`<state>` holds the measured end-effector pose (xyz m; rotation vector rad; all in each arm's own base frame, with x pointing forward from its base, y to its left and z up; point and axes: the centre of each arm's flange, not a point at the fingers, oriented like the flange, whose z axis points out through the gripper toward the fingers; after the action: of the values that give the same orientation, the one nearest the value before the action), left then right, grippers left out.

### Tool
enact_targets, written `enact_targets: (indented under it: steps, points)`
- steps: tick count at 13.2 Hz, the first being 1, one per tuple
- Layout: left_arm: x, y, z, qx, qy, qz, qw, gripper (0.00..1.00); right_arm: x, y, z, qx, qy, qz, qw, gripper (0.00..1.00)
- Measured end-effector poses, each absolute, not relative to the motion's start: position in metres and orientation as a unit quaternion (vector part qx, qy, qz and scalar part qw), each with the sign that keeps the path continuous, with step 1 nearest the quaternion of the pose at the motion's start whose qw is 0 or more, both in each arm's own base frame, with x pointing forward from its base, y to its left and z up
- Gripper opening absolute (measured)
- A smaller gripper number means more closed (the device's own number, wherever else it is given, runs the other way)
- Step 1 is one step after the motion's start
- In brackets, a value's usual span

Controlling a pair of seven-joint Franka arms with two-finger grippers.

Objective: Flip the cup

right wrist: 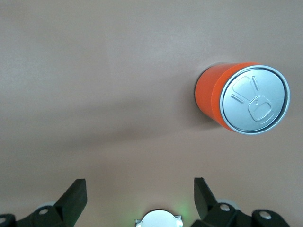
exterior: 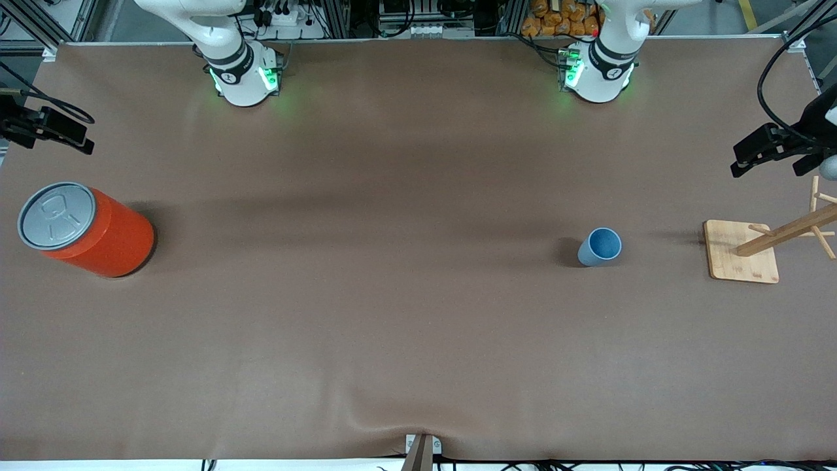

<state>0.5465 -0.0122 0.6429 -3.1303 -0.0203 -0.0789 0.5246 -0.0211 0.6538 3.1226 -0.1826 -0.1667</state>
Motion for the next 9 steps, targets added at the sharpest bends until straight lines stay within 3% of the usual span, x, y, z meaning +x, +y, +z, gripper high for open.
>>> enact_targets:
  steps: [9]
  points:
    - [0.5463,-0.0157,0.642,-1.0,-0.002,-0.024,0.005,1.0,0.5245,-0.0211,0.6538,0.997,-0.058,-0.053,0.005,1.0]
